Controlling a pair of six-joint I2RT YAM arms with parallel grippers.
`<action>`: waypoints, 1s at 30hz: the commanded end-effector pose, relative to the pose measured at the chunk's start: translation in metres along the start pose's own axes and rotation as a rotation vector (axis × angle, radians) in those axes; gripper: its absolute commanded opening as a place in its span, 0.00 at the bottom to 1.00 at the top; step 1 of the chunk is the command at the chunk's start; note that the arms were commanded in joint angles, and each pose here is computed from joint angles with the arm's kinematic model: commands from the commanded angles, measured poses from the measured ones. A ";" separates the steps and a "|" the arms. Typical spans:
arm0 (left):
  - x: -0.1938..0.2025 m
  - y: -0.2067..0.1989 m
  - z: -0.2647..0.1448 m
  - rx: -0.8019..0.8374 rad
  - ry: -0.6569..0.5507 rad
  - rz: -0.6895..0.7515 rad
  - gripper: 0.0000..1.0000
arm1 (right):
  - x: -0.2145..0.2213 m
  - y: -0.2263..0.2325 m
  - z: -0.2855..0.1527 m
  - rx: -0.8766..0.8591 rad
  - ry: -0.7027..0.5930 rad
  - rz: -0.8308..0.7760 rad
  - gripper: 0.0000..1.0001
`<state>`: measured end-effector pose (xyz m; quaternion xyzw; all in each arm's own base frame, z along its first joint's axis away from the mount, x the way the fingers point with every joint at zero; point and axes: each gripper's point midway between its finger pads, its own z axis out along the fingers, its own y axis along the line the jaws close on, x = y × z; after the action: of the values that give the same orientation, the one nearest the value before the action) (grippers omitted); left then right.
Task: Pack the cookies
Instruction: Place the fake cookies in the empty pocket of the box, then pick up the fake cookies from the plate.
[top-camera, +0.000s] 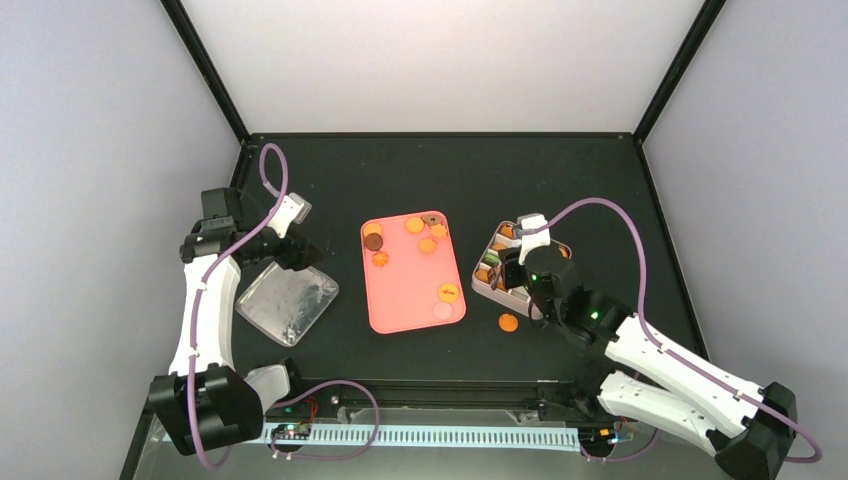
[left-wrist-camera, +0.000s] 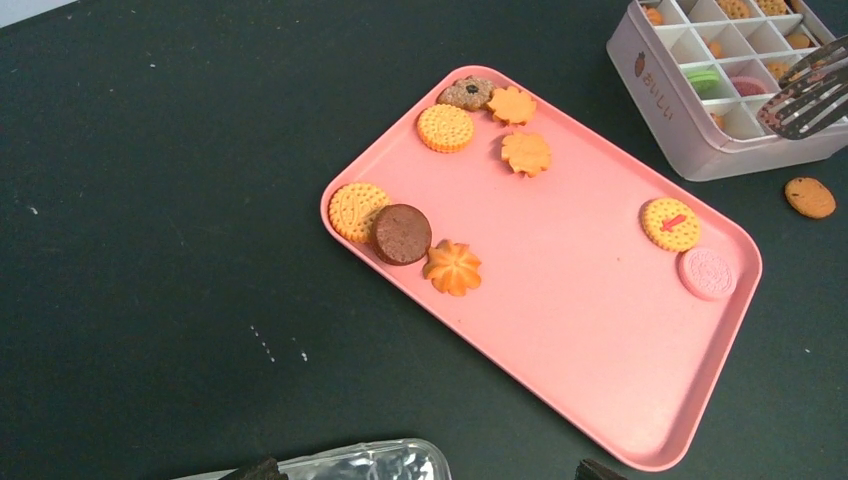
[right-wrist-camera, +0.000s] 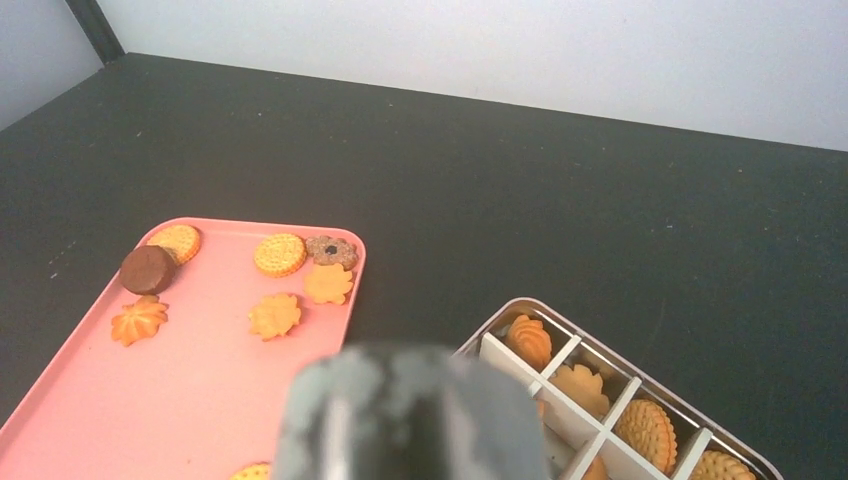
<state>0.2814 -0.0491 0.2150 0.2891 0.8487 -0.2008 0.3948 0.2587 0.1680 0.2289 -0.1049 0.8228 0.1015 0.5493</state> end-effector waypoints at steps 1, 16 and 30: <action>-0.001 -0.001 -0.001 0.011 -0.008 0.006 0.77 | -0.031 0.004 -0.008 -0.025 -0.081 0.020 0.38; 0.008 0.003 -0.003 -0.026 0.040 -0.008 0.77 | -0.125 0.099 0.063 -0.204 -0.196 -0.025 0.37; 0.015 0.002 -0.006 -0.025 0.046 -0.018 0.77 | -0.083 0.139 0.169 -0.181 -0.058 -0.065 0.37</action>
<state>0.2764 -0.0385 0.2051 0.2784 0.8641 -0.1843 0.3767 0.3869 0.3505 0.2468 -0.1924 0.7967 0.1553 0.5514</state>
